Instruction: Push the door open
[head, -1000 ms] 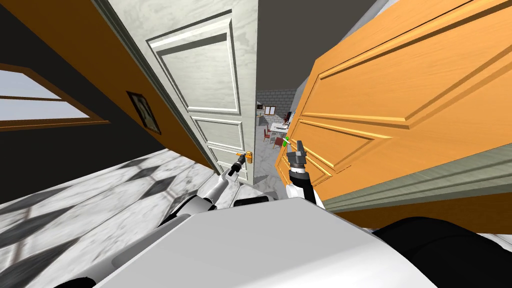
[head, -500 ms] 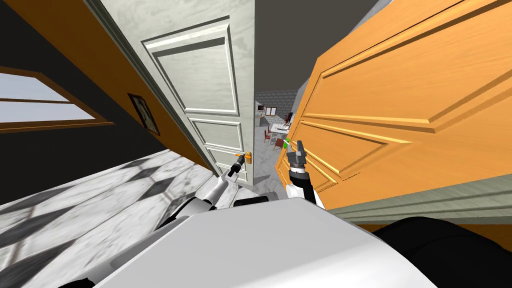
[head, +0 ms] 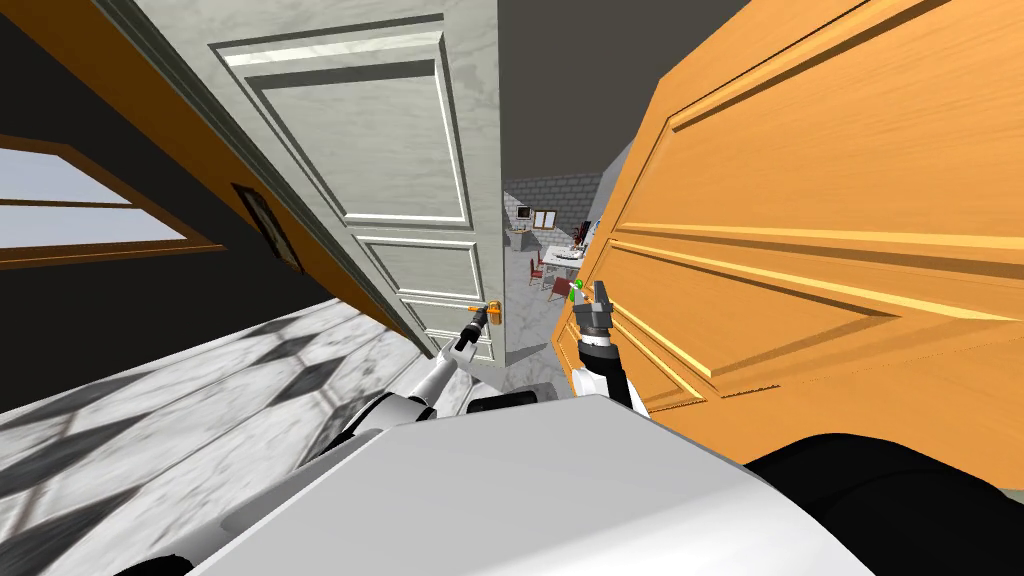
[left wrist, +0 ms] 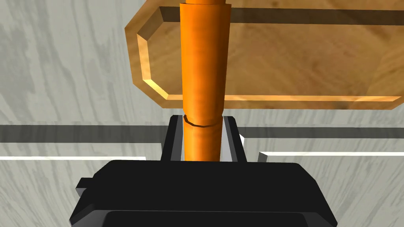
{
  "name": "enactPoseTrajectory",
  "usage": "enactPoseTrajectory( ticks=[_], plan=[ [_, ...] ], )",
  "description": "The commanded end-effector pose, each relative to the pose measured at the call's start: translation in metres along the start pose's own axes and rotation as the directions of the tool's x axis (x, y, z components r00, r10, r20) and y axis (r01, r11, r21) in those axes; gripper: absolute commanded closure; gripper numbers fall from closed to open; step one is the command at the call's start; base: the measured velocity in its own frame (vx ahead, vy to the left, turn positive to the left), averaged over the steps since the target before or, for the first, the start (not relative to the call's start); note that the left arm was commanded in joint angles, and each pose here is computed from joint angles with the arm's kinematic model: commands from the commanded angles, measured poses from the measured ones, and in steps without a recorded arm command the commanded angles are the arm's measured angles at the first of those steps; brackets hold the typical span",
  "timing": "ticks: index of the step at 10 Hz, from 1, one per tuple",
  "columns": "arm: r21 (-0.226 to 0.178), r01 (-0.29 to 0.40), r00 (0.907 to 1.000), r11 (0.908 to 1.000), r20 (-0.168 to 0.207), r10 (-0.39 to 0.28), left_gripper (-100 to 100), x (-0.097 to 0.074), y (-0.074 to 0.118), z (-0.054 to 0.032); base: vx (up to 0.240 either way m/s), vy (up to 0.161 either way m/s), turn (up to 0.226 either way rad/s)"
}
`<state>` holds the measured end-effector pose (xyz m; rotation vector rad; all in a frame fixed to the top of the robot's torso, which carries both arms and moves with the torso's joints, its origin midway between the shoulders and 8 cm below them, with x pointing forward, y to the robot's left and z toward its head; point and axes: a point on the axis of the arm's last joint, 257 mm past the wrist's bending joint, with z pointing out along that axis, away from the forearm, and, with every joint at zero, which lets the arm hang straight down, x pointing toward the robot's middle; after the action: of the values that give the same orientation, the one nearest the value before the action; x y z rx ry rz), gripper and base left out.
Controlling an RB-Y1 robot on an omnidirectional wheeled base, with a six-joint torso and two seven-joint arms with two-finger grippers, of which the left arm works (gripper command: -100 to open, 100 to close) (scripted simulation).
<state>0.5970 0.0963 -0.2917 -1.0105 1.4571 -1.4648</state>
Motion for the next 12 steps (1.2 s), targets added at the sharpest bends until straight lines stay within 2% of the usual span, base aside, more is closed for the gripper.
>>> enactPoseTrajectory(
  ticks=[1, 10, 11, 12],
  plan=[
    [0.007, -0.011, 0.9994, 0.9999, 0.032, 0.011, 100, -0.018, -0.004, 0.0002, 0.107, -0.075, 0.073],
    [0.007, -0.020, 0.9921, 0.9998, 0.124, 0.019, 100, -0.049, -0.006, -0.0017, 0.093, -0.090, 0.062],
    [0.007, -0.020, 0.9921, 0.9998, 0.124, 0.019, 100, -0.049, -0.006, -0.0017, 0.064, -0.062, 0.037],
    [0.006, -0.021, 0.9894, 0.9998, 0.144, 0.019, 100, -0.056, -0.006, -0.0024, 0.081, -0.079, 0.070]
  ],
)
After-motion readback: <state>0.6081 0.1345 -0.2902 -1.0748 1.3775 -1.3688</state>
